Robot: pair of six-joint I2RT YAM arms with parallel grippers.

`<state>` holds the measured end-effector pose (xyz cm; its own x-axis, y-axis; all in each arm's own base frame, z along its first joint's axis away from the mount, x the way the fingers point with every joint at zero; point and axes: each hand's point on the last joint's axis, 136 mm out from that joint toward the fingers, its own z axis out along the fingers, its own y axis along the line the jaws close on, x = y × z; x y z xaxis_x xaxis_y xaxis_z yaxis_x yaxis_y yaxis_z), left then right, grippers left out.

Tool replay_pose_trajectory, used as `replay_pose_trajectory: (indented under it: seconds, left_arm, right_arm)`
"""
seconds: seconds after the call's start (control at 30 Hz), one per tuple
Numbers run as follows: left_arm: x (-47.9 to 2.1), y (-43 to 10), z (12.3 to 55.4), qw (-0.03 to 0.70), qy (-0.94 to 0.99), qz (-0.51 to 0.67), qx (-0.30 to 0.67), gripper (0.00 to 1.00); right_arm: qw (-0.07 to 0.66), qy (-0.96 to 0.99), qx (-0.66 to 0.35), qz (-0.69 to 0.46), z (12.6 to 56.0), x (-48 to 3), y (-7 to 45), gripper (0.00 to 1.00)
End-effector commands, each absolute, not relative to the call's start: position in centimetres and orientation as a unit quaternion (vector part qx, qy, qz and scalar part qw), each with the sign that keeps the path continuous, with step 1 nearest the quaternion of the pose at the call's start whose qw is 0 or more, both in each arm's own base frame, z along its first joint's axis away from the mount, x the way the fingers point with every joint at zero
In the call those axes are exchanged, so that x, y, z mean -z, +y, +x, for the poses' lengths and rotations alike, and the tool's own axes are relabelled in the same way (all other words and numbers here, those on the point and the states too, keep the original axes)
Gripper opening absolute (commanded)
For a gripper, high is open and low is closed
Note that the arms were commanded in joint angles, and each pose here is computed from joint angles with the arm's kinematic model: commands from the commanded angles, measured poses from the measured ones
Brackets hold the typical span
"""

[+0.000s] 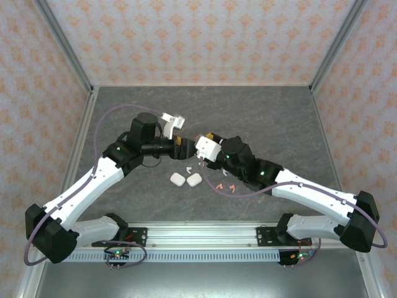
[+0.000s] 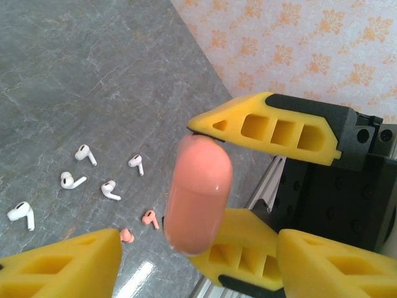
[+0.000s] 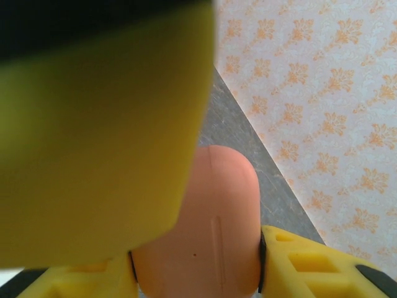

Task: Insert the wireless bluetooth earbuds into the charging case

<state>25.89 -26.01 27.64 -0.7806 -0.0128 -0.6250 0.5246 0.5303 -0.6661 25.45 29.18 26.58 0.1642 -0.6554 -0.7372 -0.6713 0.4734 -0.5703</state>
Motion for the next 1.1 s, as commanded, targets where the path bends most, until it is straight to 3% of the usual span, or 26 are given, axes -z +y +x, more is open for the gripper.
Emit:
replay_pose_trajectory:
  seconds: [0.0,0.77,0.93,1.07]
  left_arm:
    - [-29.9,-26.9,25.9,0.320,0.800,0.186,0.472,0.64]
    - [-28.8,-27.8,25.9,0.309,0.804,0.206,0.464,0.22]
    - [-28.9,-27.5,26.2,0.324,0.803,0.207,0.455,0.16]
    - [-29.1,-27.2,26.6,0.349,0.799,0.207,0.444,0.12]
  right_arm:
    - [0.583,0.634,-0.025,-0.507,25.1,-28.2,29.4,0.43]
    - [0.580,0.648,-0.056,-0.490,25.2,-28.8,29.7,0.44]
    - [0.569,0.658,-0.061,-0.490,25.2,-28.5,29.4,0.54]
    - [0.553,0.665,-0.070,-0.497,24.8,-28.0,29.1,0.68]
